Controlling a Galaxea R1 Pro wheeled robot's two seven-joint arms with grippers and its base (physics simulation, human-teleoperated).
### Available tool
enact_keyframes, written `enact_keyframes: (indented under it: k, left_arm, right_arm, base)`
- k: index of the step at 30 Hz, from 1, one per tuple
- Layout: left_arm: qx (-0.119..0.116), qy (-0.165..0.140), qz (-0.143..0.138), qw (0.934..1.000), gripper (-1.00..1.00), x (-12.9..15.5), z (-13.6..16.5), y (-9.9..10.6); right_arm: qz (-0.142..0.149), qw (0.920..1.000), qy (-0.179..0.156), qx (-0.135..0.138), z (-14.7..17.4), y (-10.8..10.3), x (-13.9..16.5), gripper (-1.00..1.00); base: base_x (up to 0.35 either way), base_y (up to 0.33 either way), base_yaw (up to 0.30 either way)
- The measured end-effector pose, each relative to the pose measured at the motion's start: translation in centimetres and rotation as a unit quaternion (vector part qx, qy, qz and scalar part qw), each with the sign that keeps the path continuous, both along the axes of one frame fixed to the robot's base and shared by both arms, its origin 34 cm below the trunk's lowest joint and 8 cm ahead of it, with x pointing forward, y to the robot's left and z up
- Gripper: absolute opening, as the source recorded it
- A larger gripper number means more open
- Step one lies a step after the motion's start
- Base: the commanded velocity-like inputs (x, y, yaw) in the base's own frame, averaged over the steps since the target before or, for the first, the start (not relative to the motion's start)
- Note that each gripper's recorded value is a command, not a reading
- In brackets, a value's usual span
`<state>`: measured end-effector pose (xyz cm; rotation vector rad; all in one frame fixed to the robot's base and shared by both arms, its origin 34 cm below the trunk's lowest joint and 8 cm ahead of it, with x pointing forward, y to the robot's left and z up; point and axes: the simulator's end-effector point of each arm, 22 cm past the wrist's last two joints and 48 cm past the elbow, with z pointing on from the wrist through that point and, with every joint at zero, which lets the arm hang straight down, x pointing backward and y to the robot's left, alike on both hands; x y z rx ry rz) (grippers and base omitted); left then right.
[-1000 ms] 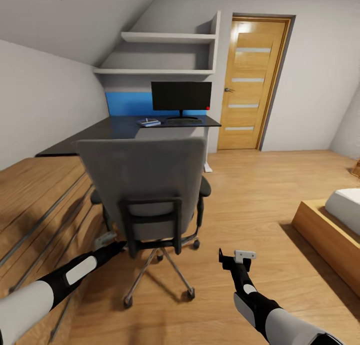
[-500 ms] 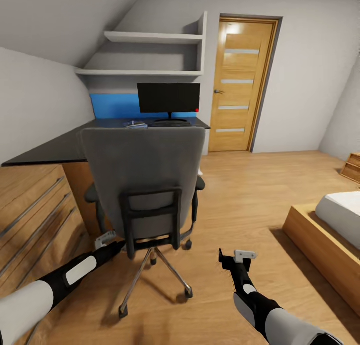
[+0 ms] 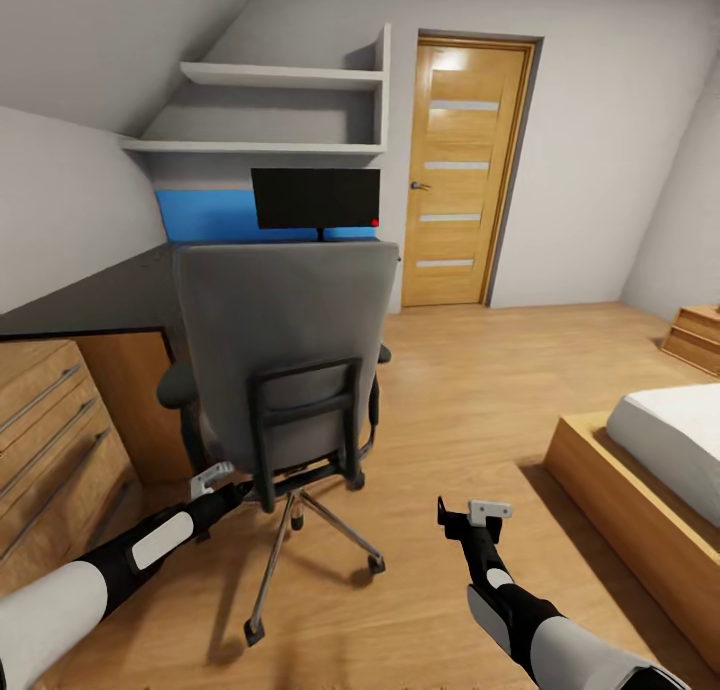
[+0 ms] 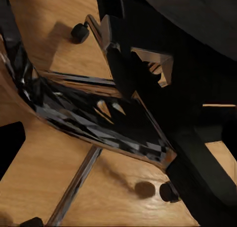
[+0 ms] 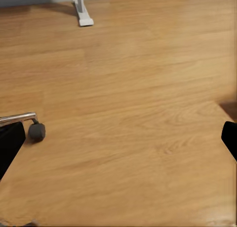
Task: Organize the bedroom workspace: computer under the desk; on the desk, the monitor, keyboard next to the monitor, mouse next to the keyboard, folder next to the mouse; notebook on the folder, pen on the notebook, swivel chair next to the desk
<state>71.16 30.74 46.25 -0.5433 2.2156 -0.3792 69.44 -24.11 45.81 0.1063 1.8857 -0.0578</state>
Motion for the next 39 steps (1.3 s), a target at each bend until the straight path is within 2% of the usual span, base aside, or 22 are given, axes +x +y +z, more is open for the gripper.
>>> enact_keyframes:
  k: [11,18,26,39]
  left_arm:
    - [-0.001,0.001,0.0,1.0,1.0,-0.01,-0.04,-0.02]
    - [-0.002,0.001,0.002,1.0,1.0,-0.03,-0.02,0.04]
    - [-0.002,0.002,0.003,1.0,1.0,-0.05,-0.09,0.13]
    - [-0.001,0.001,0.004,1.0,1.0,-0.04,-0.05,0.28]
  right_arm:
    - [0.0,1.0,0.0,0.0,-0.02,0.0,0.0,1.0]
    - [0.0,1.0,0.0,0.0,0.0,0.0,-0.01,1.0]
    - [0.0,1.0,0.0,0.0,-0.02,0.0,0.0,1.0]
    - [0.002,1.0,-0.001,0.0,0.04,0.2,0.0,1.0]
  base:
    - [-0.302,-0.003,0.0]
    - [-0.057,0.0,0.0]
    - [-0.22,0.0,0.0]
    - [-0.022,0.0,0.049]
